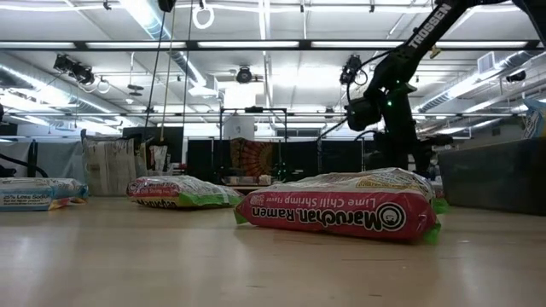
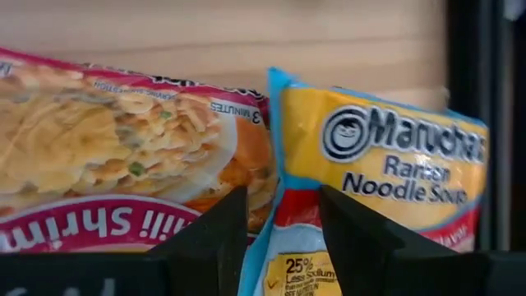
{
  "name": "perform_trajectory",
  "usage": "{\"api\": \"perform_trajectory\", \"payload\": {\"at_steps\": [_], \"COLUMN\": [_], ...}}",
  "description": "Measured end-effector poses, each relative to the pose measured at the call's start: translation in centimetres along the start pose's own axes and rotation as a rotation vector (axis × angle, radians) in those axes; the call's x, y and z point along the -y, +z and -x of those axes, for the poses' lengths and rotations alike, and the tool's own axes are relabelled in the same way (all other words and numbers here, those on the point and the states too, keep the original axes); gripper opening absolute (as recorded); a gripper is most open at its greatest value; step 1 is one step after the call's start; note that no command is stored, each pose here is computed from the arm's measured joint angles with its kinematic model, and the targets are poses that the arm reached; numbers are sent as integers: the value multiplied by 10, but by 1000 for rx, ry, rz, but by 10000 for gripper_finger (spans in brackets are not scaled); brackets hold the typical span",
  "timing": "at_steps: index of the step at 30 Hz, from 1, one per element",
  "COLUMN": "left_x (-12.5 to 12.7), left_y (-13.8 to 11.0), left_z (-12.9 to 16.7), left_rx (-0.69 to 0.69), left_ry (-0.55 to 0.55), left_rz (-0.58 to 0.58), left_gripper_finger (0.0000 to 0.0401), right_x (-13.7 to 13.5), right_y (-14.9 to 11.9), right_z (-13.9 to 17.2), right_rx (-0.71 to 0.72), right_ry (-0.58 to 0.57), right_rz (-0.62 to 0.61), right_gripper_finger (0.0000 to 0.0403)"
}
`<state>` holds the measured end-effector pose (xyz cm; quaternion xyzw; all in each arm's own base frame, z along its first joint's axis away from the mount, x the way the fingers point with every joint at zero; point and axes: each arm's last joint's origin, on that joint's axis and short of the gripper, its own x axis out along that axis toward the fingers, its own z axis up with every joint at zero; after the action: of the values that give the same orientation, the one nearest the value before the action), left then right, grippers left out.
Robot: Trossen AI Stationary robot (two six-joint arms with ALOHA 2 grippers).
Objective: Sort Maruchan noodles
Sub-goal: Put the blue noodle pack into the black bin
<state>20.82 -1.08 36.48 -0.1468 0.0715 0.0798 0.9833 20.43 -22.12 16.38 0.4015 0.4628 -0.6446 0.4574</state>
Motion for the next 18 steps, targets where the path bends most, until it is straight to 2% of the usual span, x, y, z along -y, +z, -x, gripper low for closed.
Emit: {"api": "perform_trajectory", "payload": {"at_steps": [3,18], "left_x": [0,-1], "left_y": [0,-3], "left_z": [0,0], "left_rx": [0,-27], "left_ry": [-1,8], "left_rz": [9,27], "left_gripper_finger": [94,94], "right_x": [2,12], "right_y": [-6,-11], "right_z": [0,-3], "right_rx": [-5,-33], "right_ry": [-64,-126], "right_rz": [-4,-6], "right_gripper_finger": [147,92]}}
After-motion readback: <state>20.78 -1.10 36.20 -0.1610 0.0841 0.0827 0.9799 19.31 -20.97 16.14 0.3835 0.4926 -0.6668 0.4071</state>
